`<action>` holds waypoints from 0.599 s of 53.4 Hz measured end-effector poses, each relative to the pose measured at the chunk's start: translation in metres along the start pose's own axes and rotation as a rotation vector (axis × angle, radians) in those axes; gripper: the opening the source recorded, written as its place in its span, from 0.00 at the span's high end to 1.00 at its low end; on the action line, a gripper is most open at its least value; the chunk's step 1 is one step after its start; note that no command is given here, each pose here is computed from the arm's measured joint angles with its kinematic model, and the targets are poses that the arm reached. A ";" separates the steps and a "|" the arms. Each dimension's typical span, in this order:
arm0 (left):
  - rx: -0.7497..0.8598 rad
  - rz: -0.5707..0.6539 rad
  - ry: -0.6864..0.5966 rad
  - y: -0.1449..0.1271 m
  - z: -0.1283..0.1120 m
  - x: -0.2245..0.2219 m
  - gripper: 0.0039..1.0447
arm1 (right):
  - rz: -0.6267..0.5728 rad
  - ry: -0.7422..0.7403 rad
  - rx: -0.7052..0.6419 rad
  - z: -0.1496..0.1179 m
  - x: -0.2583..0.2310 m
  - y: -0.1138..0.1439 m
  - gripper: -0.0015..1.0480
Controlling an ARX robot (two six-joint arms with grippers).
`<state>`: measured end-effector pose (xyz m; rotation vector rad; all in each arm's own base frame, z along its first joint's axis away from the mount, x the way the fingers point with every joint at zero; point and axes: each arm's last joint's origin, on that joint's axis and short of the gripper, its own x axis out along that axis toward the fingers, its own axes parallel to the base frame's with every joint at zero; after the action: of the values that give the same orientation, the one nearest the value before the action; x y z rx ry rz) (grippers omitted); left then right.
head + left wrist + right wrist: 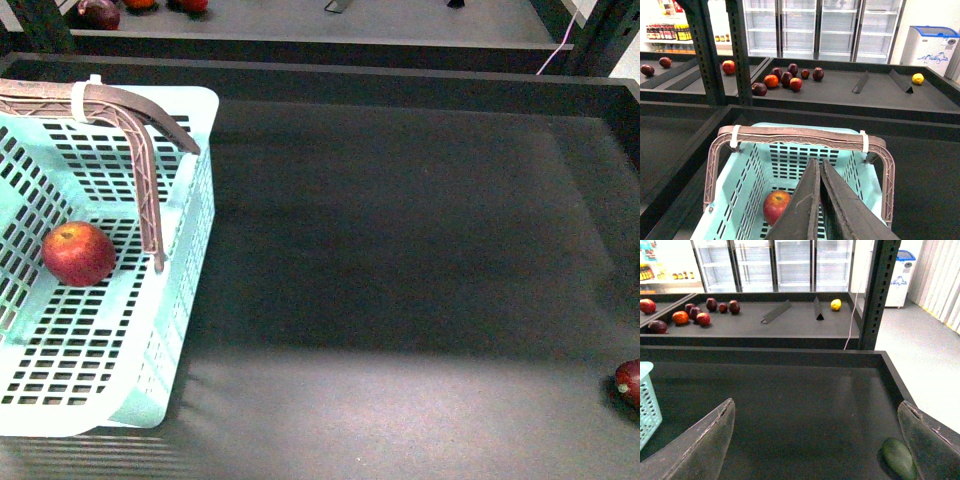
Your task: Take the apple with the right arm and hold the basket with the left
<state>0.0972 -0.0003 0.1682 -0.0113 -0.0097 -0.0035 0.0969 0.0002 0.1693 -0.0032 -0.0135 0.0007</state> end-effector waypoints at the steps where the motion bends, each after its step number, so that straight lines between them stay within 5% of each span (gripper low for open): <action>1: 0.000 0.000 0.000 0.000 0.000 0.000 0.92 | 0.000 0.000 0.000 0.000 0.000 0.000 0.08; 11: 0.000 0.000 0.000 0.000 0.000 0.000 0.53 | 0.000 0.000 0.000 0.000 0.000 0.000 0.08; 25: 0.000 0.000 0.000 0.000 0.000 0.000 0.12 | 0.000 0.000 0.000 0.000 0.000 0.000 0.08; 32: 0.002 0.000 0.000 0.000 0.000 0.000 0.07 | 0.000 0.000 0.000 0.000 0.000 0.000 0.08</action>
<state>0.0972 -0.0003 0.1682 -0.0090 -0.0097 -0.0035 0.0970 0.0002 0.1691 -0.0032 -0.0132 0.0007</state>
